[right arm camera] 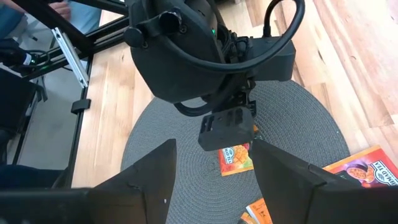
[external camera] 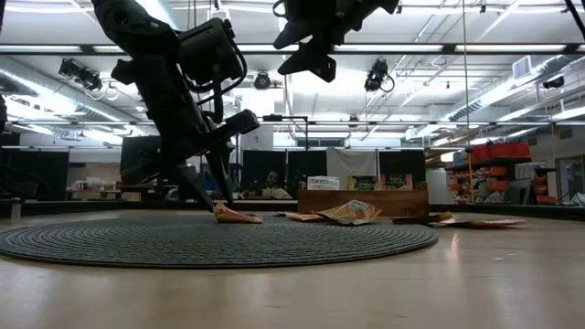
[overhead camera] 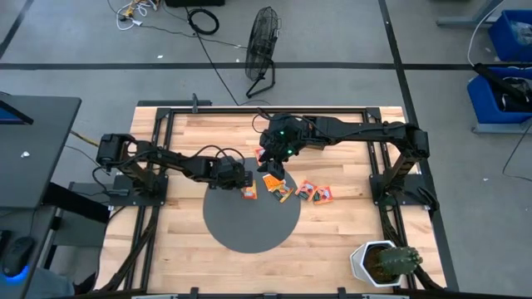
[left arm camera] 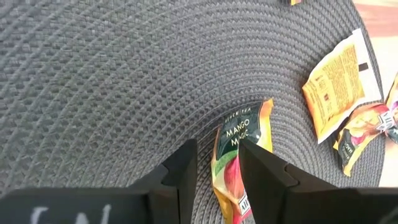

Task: Pick & Place Tea
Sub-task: Put the yellow tea bag into the middle section of the wooden organizer

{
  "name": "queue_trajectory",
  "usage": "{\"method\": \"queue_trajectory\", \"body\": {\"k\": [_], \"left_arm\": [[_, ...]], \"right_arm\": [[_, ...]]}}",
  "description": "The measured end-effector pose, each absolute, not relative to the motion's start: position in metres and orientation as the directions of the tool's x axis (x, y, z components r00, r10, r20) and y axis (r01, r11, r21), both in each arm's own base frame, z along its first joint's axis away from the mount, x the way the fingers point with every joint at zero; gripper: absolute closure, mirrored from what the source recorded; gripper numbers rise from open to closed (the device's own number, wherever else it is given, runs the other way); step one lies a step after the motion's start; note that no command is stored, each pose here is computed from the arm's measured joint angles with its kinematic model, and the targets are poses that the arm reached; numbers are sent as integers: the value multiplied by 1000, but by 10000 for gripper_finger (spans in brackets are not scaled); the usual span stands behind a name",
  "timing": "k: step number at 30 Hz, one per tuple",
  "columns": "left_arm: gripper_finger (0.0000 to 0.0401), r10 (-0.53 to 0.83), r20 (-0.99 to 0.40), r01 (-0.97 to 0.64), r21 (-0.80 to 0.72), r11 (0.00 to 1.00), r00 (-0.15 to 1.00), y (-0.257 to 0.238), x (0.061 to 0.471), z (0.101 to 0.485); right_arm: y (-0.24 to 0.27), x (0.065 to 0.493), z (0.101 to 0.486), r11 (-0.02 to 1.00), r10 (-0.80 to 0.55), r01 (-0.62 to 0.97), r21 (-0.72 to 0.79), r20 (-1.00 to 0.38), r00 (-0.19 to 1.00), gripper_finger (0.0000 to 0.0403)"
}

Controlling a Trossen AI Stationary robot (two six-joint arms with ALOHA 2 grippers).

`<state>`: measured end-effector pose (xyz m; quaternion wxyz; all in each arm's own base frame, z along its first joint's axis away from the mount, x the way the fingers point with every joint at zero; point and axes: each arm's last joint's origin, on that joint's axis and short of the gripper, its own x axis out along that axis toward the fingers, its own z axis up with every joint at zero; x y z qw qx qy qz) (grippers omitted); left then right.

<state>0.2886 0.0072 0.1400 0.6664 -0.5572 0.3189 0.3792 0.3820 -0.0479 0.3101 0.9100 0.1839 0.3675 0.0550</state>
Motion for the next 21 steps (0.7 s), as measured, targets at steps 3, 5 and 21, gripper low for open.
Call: {"method": "queue_trajectory", "body": {"k": [3,5,21], "left_arm": [[279,148,-848,-861,-501,94,509,6,289,140],[279,144,-848,-860,-501,100,510,4,289,140],[279,157,-840,-855,-511,94,519,3,290,141]], "right_arm": [[-48,382,310,926,235,35,375,-649,724,188],[-48,382,310,926,235,35,375,-649,724,188],[-48,382,310,927,235,35,375,-649,724,188]]}}
